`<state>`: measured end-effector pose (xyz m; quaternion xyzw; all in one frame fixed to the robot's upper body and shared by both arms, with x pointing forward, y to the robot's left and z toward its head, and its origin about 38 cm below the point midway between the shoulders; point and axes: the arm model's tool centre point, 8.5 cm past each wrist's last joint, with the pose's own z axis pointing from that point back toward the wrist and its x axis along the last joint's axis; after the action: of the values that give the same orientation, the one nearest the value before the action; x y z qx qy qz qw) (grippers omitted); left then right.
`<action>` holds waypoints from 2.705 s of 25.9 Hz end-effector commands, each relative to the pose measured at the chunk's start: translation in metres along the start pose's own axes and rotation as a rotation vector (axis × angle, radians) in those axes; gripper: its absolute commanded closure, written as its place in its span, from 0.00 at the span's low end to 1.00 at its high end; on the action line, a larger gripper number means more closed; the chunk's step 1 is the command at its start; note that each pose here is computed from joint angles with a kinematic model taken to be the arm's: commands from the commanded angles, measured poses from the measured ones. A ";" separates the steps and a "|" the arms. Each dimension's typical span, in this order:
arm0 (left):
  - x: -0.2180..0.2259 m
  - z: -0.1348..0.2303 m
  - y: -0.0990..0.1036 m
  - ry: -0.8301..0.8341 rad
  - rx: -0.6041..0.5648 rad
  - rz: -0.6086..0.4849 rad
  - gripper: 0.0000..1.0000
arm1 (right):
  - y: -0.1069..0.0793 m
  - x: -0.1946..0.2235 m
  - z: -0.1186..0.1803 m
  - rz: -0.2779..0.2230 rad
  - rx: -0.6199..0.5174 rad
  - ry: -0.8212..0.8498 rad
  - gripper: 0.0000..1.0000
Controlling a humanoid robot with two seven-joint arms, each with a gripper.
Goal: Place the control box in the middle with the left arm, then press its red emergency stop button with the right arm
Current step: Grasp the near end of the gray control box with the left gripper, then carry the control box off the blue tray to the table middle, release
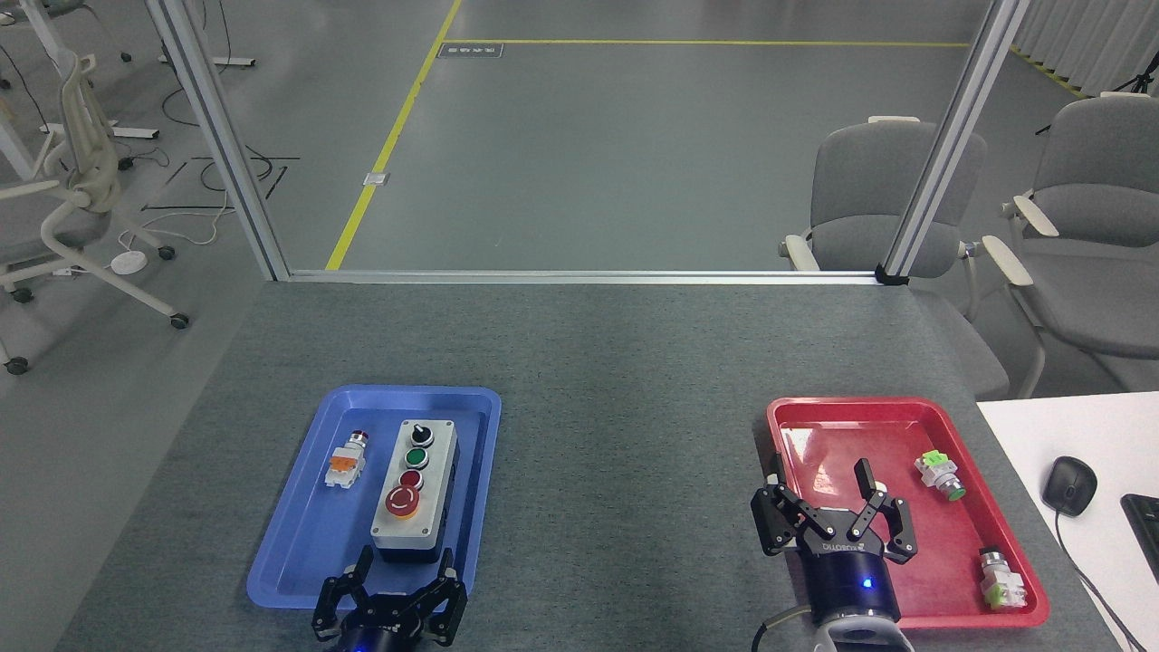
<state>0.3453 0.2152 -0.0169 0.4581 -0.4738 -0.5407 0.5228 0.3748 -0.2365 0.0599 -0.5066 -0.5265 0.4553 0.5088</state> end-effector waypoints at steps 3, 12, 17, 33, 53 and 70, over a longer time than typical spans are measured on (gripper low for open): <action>-0.003 -0.013 0.000 0.014 -0.010 -0.002 0.01 | 0.000 0.000 0.000 0.000 -0.002 -0.001 0.02; -0.005 -0.032 -0.001 0.023 -0.032 -0.003 0.01 | 0.000 0.001 0.000 -0.002 -0.002 -0.006 0.02; -0.012 -0.039 -0.003 0.033 -0.042 -0.007 0.01 | 0.000 0.001 0.000 -0.002 -0.002 -0.004 0.02; -0.016 -0.069 0.004 0.036 -0.057 -0.014 0.28 | 0.000 0.001 0.000 -0.002 -0.002 -0.006 0.02; 0.049 -0.040 0.102 -0.228 0.242 0.076 1.00 | -0.001 0.000 0.000 -0.001 -0.004 0.001 0.02; 0.209 -0.059 0.030 -0.439 0.004 -0.190 1.00 | 0.000 0.002 0.000 -0.008 -0.004 -0.004 0.02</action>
<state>0.3896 0.0101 0.0087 0.3666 -0.5481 -0.6514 0.3755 0.3746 -0.2338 0.0605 -0.5041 -0.5301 0.4533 0.5093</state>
